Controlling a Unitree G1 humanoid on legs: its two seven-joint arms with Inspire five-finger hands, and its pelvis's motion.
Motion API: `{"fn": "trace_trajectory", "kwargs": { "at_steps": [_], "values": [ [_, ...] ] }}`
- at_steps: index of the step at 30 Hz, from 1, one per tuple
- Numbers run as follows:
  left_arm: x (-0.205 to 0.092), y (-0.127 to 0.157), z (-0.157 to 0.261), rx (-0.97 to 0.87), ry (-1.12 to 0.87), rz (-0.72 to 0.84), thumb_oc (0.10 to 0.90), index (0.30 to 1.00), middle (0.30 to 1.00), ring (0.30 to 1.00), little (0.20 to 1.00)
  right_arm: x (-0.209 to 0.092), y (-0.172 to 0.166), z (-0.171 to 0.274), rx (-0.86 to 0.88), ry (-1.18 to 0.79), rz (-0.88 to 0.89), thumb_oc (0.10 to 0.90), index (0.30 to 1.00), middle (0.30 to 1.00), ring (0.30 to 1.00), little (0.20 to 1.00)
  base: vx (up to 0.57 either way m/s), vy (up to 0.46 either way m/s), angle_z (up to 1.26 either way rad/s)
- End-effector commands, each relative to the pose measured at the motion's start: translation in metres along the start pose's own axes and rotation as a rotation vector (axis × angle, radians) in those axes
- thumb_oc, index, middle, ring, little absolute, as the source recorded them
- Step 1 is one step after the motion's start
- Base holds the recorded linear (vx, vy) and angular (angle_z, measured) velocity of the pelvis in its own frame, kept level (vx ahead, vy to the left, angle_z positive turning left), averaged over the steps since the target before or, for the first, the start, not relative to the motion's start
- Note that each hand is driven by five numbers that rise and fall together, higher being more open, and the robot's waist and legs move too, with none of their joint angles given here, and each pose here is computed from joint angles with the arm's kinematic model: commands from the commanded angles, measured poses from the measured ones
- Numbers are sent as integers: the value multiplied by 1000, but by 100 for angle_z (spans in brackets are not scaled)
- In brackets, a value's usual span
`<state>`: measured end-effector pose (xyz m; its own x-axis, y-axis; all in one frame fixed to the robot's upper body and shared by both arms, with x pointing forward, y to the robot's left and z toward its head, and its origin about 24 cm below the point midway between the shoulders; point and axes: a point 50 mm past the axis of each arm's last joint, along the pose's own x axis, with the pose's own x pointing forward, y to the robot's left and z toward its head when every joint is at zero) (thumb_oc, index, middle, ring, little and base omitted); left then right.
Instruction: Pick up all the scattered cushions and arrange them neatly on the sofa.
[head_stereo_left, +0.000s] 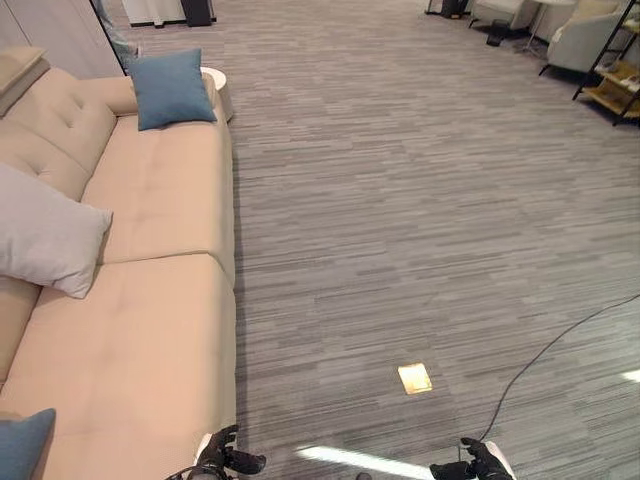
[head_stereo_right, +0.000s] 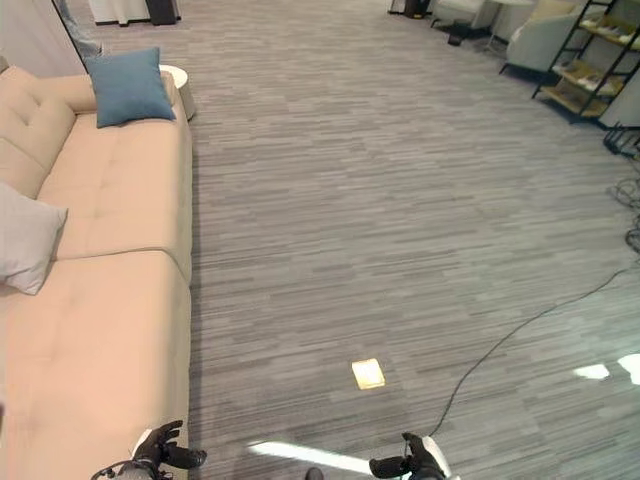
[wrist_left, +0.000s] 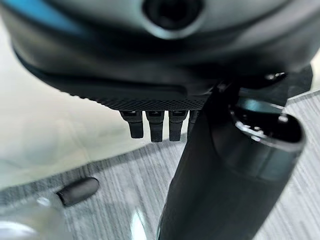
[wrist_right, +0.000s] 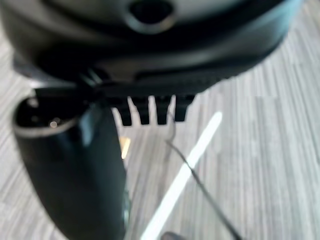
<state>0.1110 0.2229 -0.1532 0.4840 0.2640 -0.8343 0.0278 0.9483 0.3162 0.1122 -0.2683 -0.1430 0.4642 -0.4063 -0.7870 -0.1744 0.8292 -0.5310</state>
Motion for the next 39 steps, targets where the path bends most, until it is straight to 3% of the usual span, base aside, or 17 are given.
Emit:
{"fn": "trace_trajectory", "kwargs": {
  "at_steps": [1, 5, 15, 26, 39],
  "values": [
    [4, 19, 7, 51, -15, 61, 800, 900, 900, 900, 900, 4, -8, 13, 62, -17, -57, 800, 900, 900, 900, 900, 44, 25, 17],
    [5, 16, 6, 76, 0, 52, 800, 900, 900, 900, 900, 1, -8, -5, 142, 47, -71, 800, 900, 900, 900, 900, 32, 12, 13],
    [5, 9, 7, 160, -4, 33, 800, 900, 900, 900, 900, 0, -13, -14, 90, 55, -103, 800, 900, 900, 900, 900, 21, -5, 9],
    [8, -5, 40, 209, -116, 0, 800, 900, 900, 900, 900, -2, -20, -23, 104, 76, -141, 800, 900, 900, 900, 900, 2, -62, 7],
    [10, 13, 49, 172, -138, 48, 800, 900, 900, 900, 900, 1, -17, -11, 5, 51, -95, 800, 900, 900, 900, 900, 213, 90, -30]
  ]
}}
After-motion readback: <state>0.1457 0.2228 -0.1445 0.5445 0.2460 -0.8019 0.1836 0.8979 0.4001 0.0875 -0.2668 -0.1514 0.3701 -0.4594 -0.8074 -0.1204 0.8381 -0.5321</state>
